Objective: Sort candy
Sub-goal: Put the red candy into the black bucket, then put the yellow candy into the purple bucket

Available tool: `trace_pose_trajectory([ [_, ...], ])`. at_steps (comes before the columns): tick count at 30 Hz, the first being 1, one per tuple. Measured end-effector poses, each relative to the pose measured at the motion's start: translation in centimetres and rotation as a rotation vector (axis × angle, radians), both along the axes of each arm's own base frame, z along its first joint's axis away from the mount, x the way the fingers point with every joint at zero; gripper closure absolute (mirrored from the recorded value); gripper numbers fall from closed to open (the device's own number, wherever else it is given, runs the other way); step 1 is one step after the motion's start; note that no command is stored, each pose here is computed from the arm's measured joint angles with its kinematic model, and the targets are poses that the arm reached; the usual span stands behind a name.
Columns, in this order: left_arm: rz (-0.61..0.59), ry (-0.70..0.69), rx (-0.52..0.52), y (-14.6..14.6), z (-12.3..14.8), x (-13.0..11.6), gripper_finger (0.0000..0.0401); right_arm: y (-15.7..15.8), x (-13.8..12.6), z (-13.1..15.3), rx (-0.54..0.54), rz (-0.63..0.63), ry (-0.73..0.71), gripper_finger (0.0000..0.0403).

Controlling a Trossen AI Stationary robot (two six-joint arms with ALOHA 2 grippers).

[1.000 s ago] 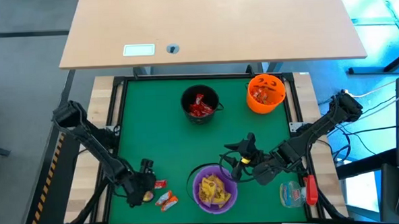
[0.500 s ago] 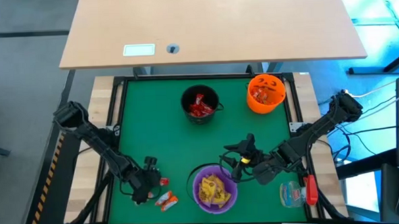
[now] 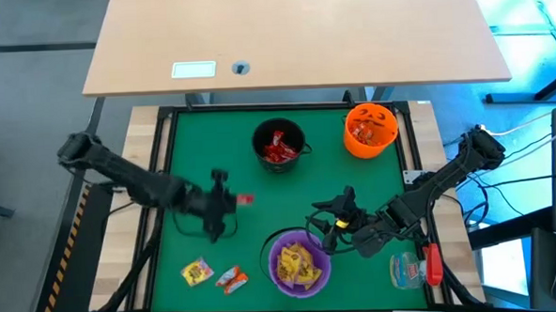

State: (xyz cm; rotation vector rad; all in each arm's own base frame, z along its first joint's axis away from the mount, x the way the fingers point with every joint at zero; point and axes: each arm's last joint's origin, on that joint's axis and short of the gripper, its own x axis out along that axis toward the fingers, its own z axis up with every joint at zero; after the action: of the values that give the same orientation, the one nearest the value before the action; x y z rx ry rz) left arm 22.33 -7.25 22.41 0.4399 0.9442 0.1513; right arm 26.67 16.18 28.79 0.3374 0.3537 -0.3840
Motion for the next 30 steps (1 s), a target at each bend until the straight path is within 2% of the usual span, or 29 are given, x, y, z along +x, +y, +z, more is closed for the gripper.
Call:
trace_pose_trajectory([
  [4, 0.015, -0.070, 0.126, 4.6, 2.4, 1.3, 0.0365, 0.0, 0.0, 0.0, -0.001, -0.001, -0.001, 0.0205],
  [7, 0.001, -0.182, 0.146, 8.1, 3.8, 2.5, 0.0365, 0.0, 0.0, 0.0, -0.006, -0.008, -0.003, 0.0205],
  [11, -0.025, -0.339, 0.097, 12.5, 4.5, 3.9, 0.0364, -0.1, 0.0, 0.0, -0.013, -0.016, -0.004, 0.0205],
  [14, -0.005, -0.384, 0.014, 14.9, 4.0, 4.3, 0.0361, -0.1, 0.0, 0.0, -0.015, -0.016, -0.001, 0.0205],
  [16, 0.012, -0.367, -0.064, 16.1, 3.2, 4.6, 0.0351, -0.1, 0.0, 0.0, -0.015, -0.015, -0.001, 0.0205],
  [23, 0.025, -0.319, -0.111, 17.1, 1.5, 5.4, 0.0260, -0.1, 0.0, 0.0, -0.018, -0.016, 0.002, 0.0205],
  [30, 0.012, -0.355, -0.113, 15.6, 3.2, 4.6, 0.0173, -0.1, -0.1, -0.2, -0.028, -0.016, 0.015, 0.0205],
])
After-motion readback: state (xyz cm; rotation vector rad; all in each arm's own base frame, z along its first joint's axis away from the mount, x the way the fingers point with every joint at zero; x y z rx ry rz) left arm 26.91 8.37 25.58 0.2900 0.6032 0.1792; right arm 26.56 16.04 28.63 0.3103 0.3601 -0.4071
